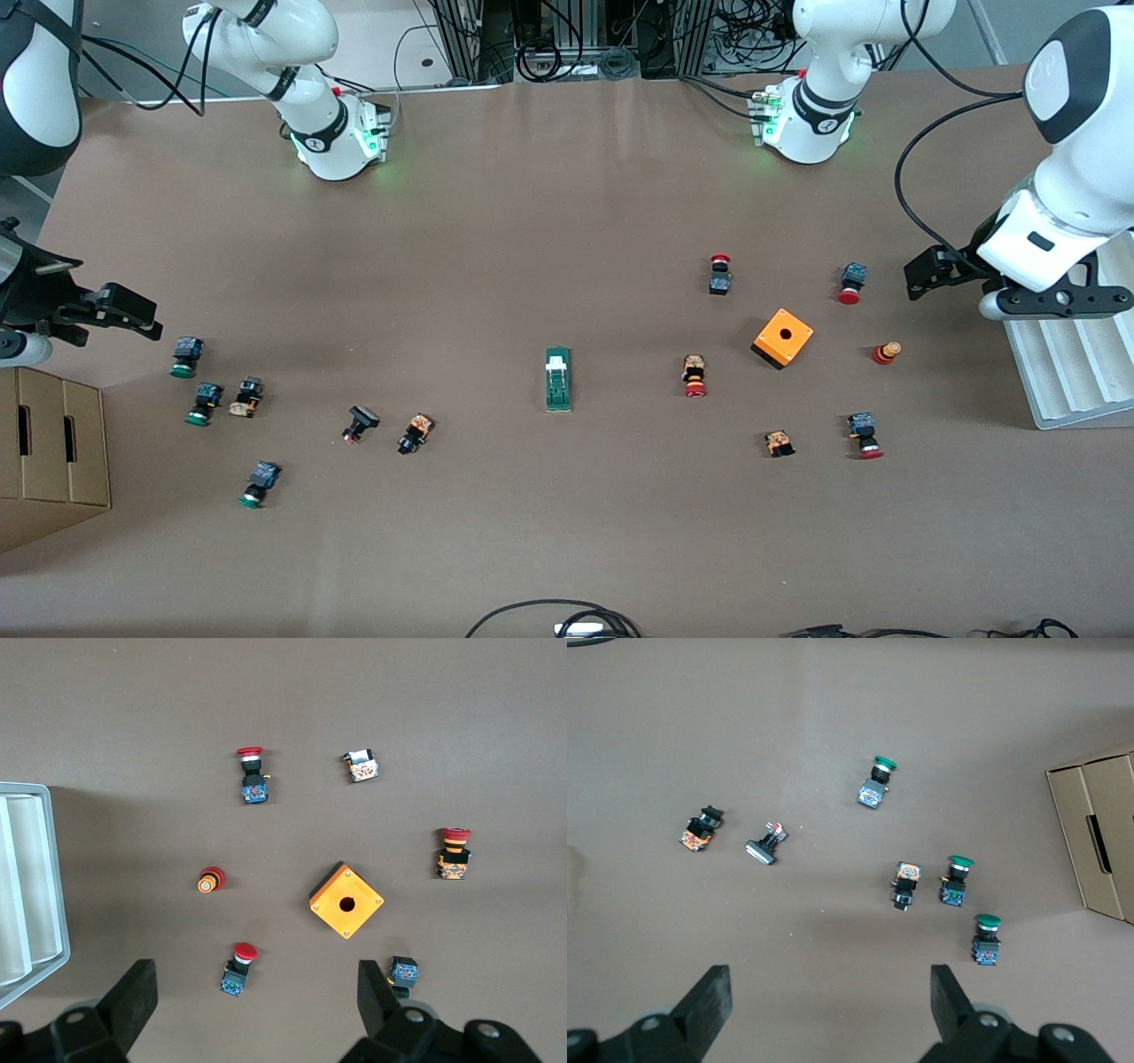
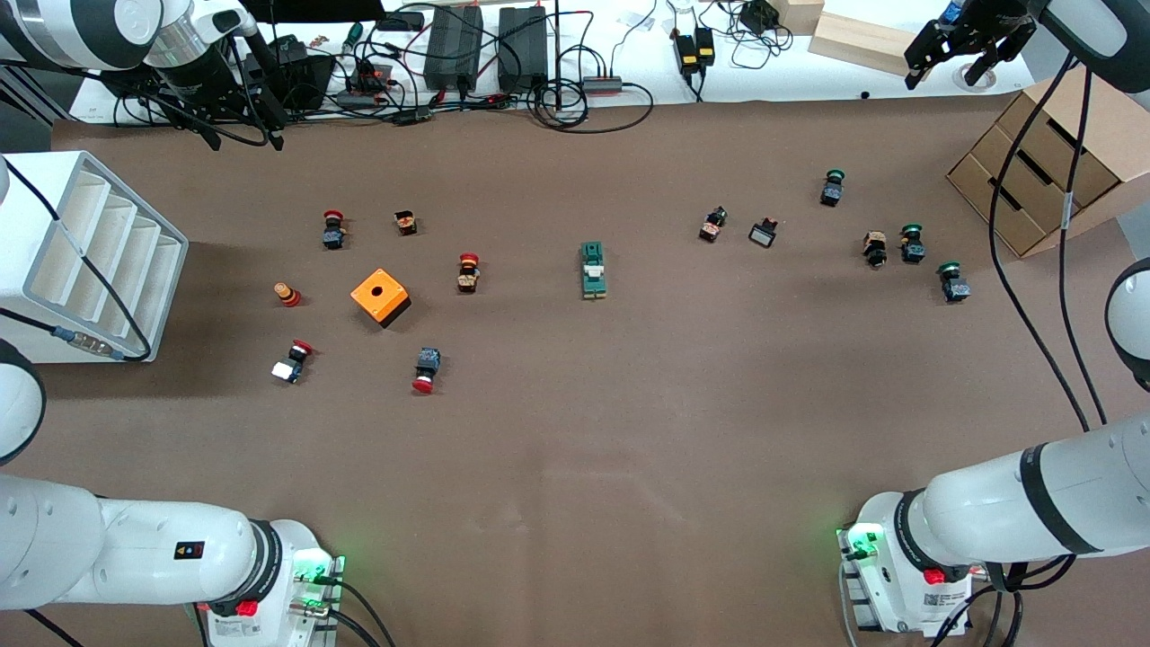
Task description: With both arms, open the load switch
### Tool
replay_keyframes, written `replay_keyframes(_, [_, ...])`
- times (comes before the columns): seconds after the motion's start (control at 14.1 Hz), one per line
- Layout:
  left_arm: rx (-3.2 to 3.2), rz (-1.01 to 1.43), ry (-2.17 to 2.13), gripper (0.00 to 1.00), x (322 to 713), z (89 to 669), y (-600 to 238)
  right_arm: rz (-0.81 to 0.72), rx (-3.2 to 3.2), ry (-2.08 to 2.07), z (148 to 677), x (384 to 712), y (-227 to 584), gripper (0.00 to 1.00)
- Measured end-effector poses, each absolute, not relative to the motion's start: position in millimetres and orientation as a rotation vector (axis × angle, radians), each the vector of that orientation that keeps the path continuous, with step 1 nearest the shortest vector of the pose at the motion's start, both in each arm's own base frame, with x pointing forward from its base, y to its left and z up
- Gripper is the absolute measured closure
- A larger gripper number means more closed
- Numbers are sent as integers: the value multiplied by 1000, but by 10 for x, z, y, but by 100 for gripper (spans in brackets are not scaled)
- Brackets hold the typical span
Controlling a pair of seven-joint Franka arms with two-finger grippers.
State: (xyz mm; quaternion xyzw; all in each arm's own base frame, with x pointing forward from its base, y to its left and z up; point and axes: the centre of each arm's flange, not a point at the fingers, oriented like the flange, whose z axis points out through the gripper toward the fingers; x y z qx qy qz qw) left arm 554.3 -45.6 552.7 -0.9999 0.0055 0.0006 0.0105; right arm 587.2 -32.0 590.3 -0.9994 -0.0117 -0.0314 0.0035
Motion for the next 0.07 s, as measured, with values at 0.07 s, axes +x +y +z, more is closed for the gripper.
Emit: replay_keyframes(0.07, [-3120, 10, 17, 0, 5537, 5524, -456, -98, -3133, -33, 5903, 5871, -333, 0])
